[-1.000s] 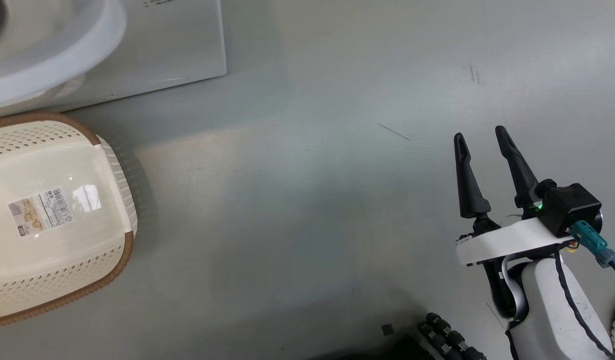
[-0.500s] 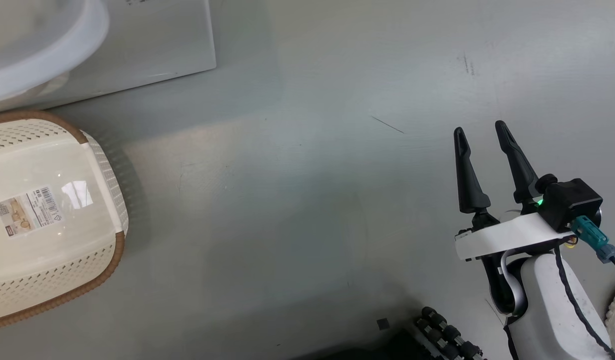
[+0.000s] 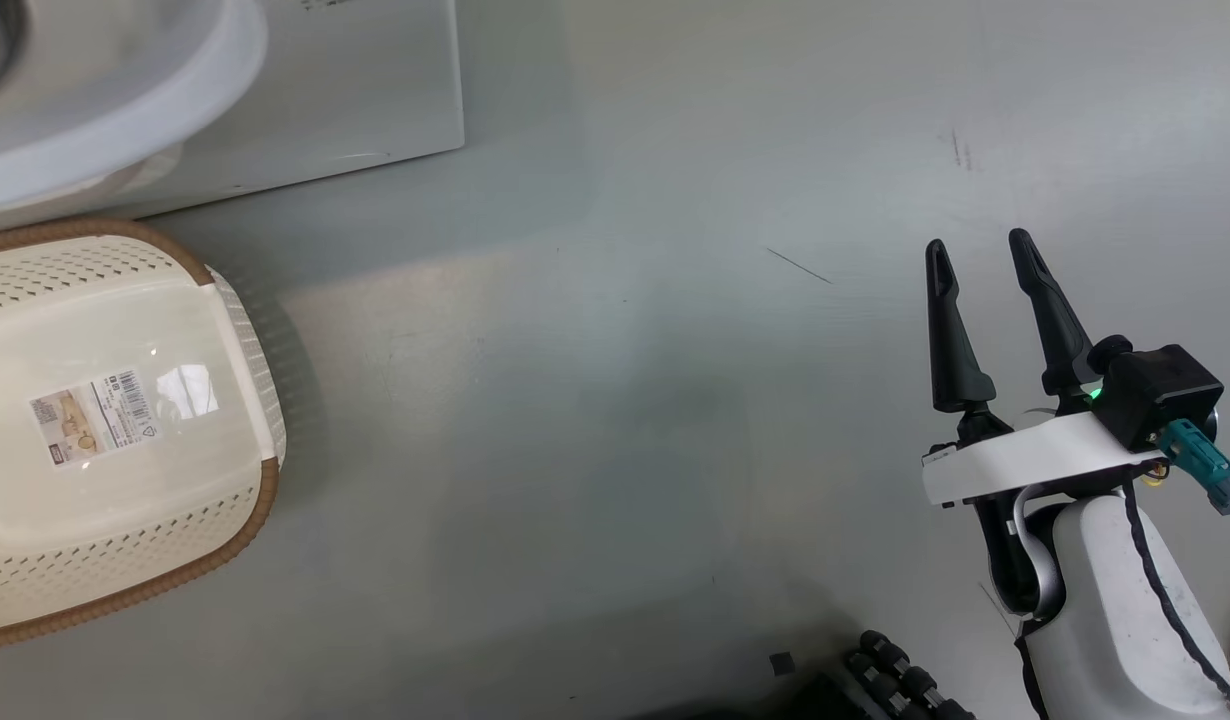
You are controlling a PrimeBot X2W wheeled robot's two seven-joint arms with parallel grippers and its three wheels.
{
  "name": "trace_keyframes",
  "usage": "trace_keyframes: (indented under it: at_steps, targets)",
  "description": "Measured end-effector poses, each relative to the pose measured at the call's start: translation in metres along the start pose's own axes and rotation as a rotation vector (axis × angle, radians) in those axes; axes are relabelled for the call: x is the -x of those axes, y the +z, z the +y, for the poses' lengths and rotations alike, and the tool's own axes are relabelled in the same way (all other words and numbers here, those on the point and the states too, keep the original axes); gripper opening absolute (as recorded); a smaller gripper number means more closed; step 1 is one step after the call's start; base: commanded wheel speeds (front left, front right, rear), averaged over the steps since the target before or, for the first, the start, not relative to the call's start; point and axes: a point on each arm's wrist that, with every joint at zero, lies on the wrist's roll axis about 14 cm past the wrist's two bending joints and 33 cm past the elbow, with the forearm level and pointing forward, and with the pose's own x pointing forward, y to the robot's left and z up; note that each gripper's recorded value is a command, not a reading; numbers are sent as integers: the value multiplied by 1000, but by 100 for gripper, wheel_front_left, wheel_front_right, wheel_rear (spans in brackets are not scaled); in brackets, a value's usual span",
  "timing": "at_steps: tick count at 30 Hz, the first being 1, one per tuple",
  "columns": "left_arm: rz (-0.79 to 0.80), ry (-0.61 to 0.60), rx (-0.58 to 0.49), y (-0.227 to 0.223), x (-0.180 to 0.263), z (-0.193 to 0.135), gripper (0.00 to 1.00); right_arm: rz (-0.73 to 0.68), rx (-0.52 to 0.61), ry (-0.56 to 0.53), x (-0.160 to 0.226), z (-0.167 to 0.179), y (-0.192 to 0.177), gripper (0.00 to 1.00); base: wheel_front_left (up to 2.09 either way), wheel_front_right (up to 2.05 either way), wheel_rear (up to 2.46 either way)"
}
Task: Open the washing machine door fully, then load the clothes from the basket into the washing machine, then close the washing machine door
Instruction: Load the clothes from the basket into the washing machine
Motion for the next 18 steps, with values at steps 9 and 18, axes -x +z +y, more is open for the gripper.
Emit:
trace_keyframes:
  at_steps: [9, 18]
  targets:
    - [42, 4, 15, 0, 16, -3, 100, -32, -6, 19, -1, 7, 12, 100, 0, 0, 0]
    - [55, 17, 9, 12, 40, 3, 100, -78, -7, 43, 1, 16, 29, 100, 0, 0, 0]
